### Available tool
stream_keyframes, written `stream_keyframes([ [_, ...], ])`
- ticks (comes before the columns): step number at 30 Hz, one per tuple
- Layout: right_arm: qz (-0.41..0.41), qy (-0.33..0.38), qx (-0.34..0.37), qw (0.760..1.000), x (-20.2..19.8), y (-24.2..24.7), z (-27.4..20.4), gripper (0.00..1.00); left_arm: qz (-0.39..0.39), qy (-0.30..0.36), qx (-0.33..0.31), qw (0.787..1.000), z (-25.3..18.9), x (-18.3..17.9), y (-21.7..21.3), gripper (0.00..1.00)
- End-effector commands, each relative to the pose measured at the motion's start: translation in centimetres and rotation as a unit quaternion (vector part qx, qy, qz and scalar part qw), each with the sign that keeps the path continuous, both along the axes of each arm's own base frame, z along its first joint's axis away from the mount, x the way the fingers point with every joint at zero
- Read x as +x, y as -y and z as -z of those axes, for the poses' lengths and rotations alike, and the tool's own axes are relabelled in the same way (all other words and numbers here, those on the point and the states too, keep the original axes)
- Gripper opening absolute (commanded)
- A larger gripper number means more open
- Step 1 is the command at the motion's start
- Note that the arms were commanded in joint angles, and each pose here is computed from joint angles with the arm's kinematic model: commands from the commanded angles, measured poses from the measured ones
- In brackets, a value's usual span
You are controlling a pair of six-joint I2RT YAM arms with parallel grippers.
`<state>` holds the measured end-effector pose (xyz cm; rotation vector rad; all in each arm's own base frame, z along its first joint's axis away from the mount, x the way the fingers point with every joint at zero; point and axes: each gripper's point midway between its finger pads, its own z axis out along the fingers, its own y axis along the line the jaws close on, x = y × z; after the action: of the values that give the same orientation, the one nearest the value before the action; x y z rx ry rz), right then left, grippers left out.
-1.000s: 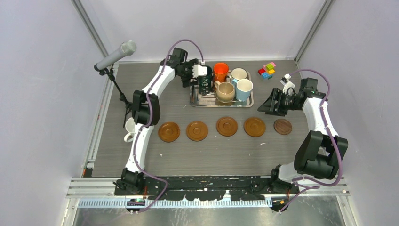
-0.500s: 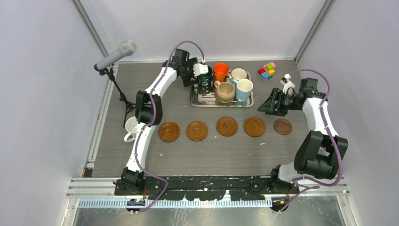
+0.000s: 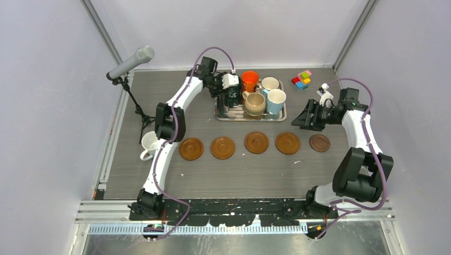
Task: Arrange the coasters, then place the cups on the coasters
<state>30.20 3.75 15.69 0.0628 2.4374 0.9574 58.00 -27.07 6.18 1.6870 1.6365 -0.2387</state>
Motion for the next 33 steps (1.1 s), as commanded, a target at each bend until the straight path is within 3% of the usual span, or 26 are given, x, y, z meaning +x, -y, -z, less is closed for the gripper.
stream_keyframes([
  [1, -0.007, 0.025, 0.002, 1.000, 0.7, -0.1, -1.5, 0.63, 0.006, -0.019, -0.016, 1.000, -1.9, -1.2, 1.0, 0.52],
  [7, -0.006, 0.030, 0.000, 1.000, 0.6, -0.1, -1.7, 0.63, -0.050, -0.032, -0.040, 0.997, -2.4, -0.6, 1.2, 0.45],
  [10, -0.005, 0.031, 0.001, 1.000, 0.6, -0.1, -1.8, 0.63, -0.077, -0.045, -0.043, 0.995, -2.6, -0.8, 1.1, 0.23],
  [14, -0.005, 0.030, 0.002, 1.000, 0.6, -0.2, -1.9, 0.63, -0.133, -0.061, -0.044, 0.988, -3.2, -0.9, 0.2, 0.01],
  [20, 0.000, 0.036, -0.003, 0.999, 0.5, -0.1, -2.4, 0.63, -0.211, -0.082, -0.058, 0.972, -5.6, -2.6, -1.5, 0.00],
  [25, 0.004, 0.042, -0.002, 0.999, 0.3, -0.2, -2.9, 0.63, -0.284, -0.061, -0.114, 0.950, -10.0, -4.4, -3.6, 0.00],
  [33, 0.012, 0.060, -0.020, 0.998, -0.7, -0.2, -3.5, 0.63, -0.342, -0.053, -0.172, 0.922, -14.9, -12.3, -7.8, 0.00],
])
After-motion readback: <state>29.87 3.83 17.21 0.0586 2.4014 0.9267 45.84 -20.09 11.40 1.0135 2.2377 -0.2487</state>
